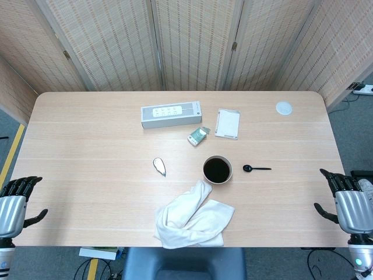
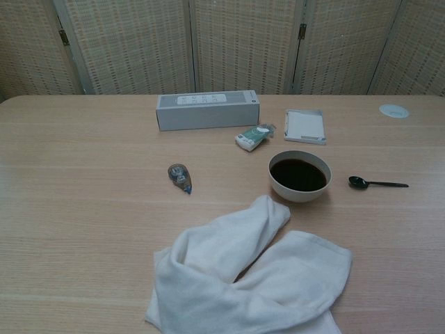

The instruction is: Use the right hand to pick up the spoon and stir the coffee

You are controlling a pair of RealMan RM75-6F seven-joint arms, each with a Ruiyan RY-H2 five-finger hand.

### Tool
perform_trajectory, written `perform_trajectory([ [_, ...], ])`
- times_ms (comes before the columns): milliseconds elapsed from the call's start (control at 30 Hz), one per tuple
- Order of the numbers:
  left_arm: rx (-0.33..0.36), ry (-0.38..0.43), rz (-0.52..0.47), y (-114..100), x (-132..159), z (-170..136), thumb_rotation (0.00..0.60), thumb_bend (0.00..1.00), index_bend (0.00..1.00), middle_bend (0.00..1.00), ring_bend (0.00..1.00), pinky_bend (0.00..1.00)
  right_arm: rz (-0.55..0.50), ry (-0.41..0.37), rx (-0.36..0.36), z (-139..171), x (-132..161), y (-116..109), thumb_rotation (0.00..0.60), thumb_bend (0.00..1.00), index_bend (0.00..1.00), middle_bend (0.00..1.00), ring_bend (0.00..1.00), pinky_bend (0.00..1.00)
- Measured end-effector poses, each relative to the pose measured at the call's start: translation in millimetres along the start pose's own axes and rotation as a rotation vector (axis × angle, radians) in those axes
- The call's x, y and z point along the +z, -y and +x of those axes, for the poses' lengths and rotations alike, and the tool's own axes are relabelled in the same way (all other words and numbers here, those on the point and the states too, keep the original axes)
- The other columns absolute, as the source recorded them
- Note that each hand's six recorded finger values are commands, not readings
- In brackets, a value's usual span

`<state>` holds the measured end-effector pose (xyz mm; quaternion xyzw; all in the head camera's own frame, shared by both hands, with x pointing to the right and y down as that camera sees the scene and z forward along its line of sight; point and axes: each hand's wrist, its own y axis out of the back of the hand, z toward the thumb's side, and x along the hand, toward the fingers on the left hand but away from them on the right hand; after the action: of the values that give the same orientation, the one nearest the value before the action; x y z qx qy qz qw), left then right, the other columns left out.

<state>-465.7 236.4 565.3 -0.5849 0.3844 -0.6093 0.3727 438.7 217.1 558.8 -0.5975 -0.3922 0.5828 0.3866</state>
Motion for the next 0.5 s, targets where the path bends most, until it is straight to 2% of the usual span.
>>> perform_trajectory([
  [500, 0.016, 0.008, -0.004, -3.6, 2.5, -1.2, 0.600, 0.21, 0.22, 0.22, 0.19, 0.19, -0.003, -0.003, -0.003, 1.1, -2.3, 0.3, 0.600, 0.15, 0.17, 0.27, 0.23, 0.23],
])
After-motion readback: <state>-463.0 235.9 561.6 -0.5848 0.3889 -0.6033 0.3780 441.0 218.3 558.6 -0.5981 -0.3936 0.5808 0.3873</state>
